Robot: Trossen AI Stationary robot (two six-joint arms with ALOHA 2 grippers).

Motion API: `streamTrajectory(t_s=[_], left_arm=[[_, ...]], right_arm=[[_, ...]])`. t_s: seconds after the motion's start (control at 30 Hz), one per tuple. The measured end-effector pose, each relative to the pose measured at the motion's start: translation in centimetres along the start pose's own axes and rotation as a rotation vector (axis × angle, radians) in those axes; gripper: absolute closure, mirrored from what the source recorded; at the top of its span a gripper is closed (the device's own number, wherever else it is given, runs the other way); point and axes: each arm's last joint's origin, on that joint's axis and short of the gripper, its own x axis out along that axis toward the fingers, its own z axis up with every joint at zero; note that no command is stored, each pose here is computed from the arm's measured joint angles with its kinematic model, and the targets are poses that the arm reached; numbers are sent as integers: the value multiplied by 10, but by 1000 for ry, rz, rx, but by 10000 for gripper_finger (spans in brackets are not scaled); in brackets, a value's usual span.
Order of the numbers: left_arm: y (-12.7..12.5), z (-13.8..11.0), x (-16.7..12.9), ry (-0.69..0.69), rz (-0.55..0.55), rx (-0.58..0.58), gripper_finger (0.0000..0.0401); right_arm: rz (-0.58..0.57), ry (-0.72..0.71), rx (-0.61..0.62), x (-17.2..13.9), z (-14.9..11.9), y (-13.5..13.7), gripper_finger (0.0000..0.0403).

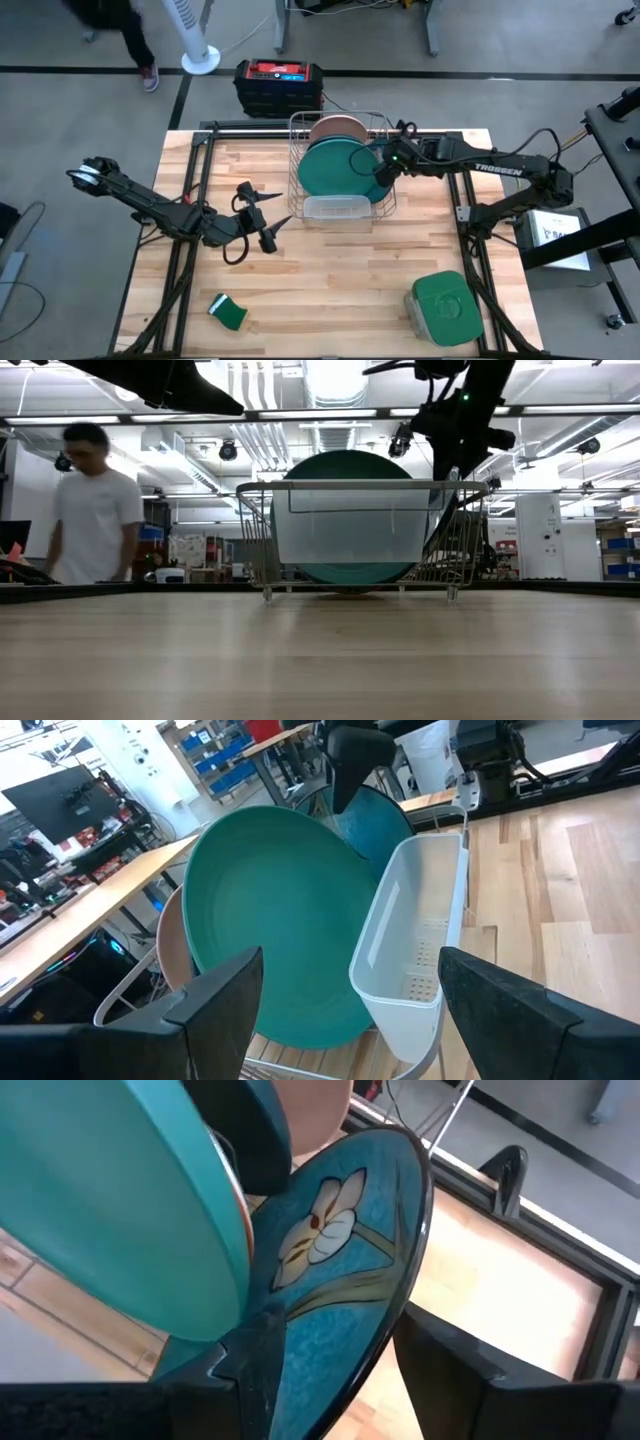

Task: Sort dishes
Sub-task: Adjust the blue plate, then return to Home Position

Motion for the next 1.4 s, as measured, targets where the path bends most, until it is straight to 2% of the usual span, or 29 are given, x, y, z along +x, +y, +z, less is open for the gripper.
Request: streamTrajectory(t_s=[0.17,0.23,0.33,0.47,0.63,0.8,0.87,1.0,1.13,1.3,1.4], left_arm=[[0,0,0,-5,-21,-5,111],[-2,2,1,-28,-90,-20,111],[-5,9,6,-128,-250,-32,111],[-9,13,19,-227,-316,18,111],[-9,9,21,-198,-319,62,111],[1,1,10,-190,-317,29,111],[4,-5,9,-240,-346,-1,111],[14,-9,19,-431,-369,-73,111],[21,-19,39,-382,-347,-51,111],[29,-17,44,-202,-309,54,111],[36,-16,37,-161,-282,59,111]], right_arm=[[21,-19,11,-15,-3,-9,199],[31,-32,13,-23,-5,-13,189],[68,-73,18,-38,-8,-18,175],[116,-168,5,-59,-15,-16,162],[207,-401,-208,-88,-38,16,165],[392,-627,-465,-103,-86,49,182],[484,-714,-517,-105,-103,53,189],[642,-924,-523,-103,-121,54,202],[740,-1101,-548,-93,-116,47,214],[689,-1132,-611,-95,-112,24,230],[700,-1130,-625,-97,-116,6,237]])
